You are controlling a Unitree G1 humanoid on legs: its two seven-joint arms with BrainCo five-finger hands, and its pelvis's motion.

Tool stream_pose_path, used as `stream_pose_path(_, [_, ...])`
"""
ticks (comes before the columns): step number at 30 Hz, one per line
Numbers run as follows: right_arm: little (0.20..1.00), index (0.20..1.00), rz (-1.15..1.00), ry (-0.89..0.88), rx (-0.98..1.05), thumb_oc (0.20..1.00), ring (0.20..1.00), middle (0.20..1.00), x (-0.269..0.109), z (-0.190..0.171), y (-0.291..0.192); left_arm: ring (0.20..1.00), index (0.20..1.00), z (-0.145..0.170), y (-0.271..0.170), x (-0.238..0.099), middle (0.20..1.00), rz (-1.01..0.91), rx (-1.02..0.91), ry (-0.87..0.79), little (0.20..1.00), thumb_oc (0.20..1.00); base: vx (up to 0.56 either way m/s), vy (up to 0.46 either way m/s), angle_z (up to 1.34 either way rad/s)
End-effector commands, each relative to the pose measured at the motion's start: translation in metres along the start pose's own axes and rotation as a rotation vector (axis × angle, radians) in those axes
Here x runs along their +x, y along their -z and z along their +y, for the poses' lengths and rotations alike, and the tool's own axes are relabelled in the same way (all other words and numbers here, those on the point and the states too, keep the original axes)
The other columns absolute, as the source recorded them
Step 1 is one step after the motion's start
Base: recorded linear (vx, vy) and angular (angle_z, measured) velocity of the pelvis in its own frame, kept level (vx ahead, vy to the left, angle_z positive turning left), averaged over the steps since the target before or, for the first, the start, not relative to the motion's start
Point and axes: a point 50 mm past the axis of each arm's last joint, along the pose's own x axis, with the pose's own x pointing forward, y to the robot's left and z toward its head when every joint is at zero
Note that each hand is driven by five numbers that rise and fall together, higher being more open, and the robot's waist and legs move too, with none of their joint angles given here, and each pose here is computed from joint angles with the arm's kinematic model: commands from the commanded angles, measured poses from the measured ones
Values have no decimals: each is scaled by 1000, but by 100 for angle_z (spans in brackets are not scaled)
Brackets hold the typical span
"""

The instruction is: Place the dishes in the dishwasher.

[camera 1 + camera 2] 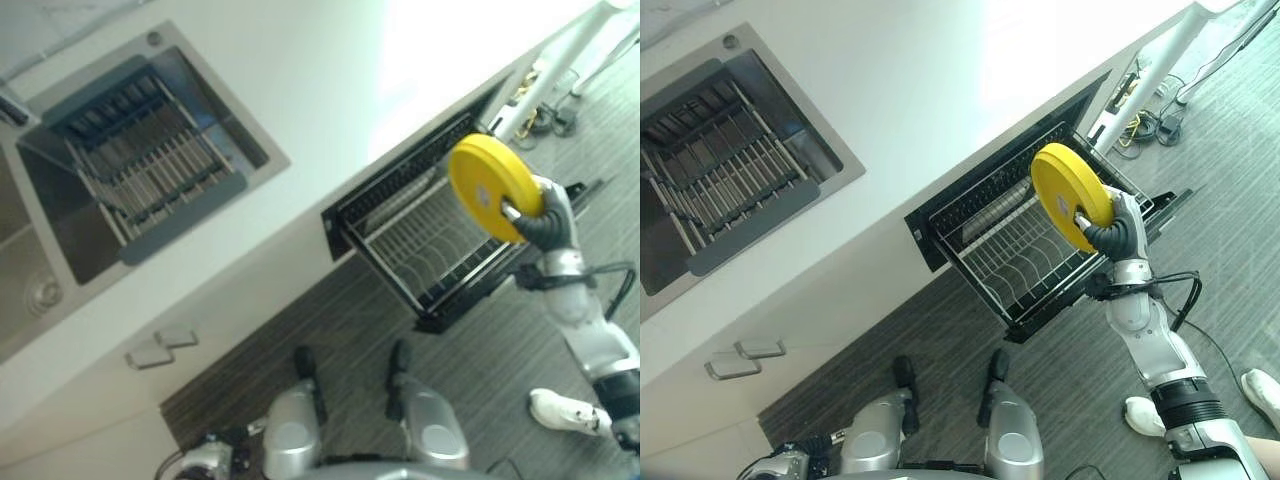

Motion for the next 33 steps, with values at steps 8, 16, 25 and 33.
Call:
stream_pose_path(8, [200,200,-125,161,-213,200,200,200,54,-40,-20,1000,1000,10,-73,-9,1000,-271,328,-106,1000,1000,-72,24,9])
stream_pose_path(16, [200,200,-208,117,-336,200,200,200,102,-38,-50,1000,1000,-5,-152,-36,1000,-564,574,-153,1000,1000,-66,66,6])
stream_pose_path(25, [200,200,-187,134,-377,200,200,200,132,-20,-72,1000,1000,-39,-171,-48,1000,-657,821,-145,1000,1000,-15,23,4])
stream_pose_path(33, [200,200,-111,225,-549,200,200,200,132,-10,-57,1000,1000,-50,-169,-50,1000,-711,817,-162,1000,1000,-5,13,8])
